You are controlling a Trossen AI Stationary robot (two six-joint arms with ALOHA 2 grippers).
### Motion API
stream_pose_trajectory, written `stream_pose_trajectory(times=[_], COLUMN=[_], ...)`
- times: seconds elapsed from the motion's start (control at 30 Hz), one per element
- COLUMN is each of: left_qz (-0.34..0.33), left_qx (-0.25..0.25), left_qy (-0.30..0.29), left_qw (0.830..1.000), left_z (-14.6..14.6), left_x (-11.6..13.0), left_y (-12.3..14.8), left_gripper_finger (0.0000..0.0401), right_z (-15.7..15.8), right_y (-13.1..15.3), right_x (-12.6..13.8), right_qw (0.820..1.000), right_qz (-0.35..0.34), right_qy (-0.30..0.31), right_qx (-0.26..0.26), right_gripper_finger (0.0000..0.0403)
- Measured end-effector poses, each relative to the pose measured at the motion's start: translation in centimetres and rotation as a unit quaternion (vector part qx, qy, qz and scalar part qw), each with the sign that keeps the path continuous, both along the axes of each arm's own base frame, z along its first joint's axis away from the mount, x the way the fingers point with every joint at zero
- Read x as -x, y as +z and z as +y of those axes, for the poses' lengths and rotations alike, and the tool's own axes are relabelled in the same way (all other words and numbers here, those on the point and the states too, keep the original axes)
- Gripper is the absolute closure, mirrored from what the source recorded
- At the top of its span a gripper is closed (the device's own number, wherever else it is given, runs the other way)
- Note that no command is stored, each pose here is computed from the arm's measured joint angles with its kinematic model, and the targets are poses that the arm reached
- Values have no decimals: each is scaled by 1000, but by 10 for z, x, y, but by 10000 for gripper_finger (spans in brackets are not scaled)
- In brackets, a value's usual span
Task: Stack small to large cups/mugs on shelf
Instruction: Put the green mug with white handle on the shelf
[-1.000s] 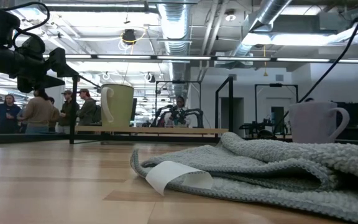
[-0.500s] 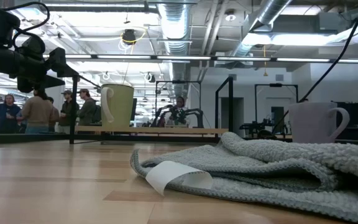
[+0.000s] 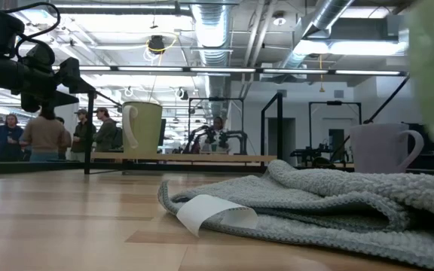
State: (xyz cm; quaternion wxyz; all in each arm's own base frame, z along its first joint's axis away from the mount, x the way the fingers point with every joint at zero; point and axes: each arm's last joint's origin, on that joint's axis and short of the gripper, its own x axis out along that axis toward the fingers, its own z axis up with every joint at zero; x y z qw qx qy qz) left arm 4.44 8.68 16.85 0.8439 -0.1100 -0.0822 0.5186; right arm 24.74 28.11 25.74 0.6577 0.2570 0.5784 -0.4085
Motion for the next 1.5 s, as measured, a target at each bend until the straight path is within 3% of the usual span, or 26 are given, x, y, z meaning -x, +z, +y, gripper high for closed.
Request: stream_pose_trajectory(times=[0.33,0.67,0.87,1.2,1.5], left_qz=[0,0,0,0,0], left_qx=[0,0,0,0,0], left_qy=[0,0,0,0,0], left_qw=[1000,1000,1000,1000,1000], left_z=[0,0,0,0,0], left_x=[0,0,0,0,0], left_y=[0,0,0,0,0], left_gripper_finger=[97,97,97,97,97], right_z=[-49,-127,-175,-264,-333], right_y=[16,29,44,56,61], right_x=[-53,-104,-132,-166,-178], right_qw=[997,994,991,984,975], right_qz=[-23,-26,-67,-137,-193], right_qy=[65,92,101,88,56], right_qx=[21,53,53,69,98], right_gripper_finger=[330,330,330,330,330])
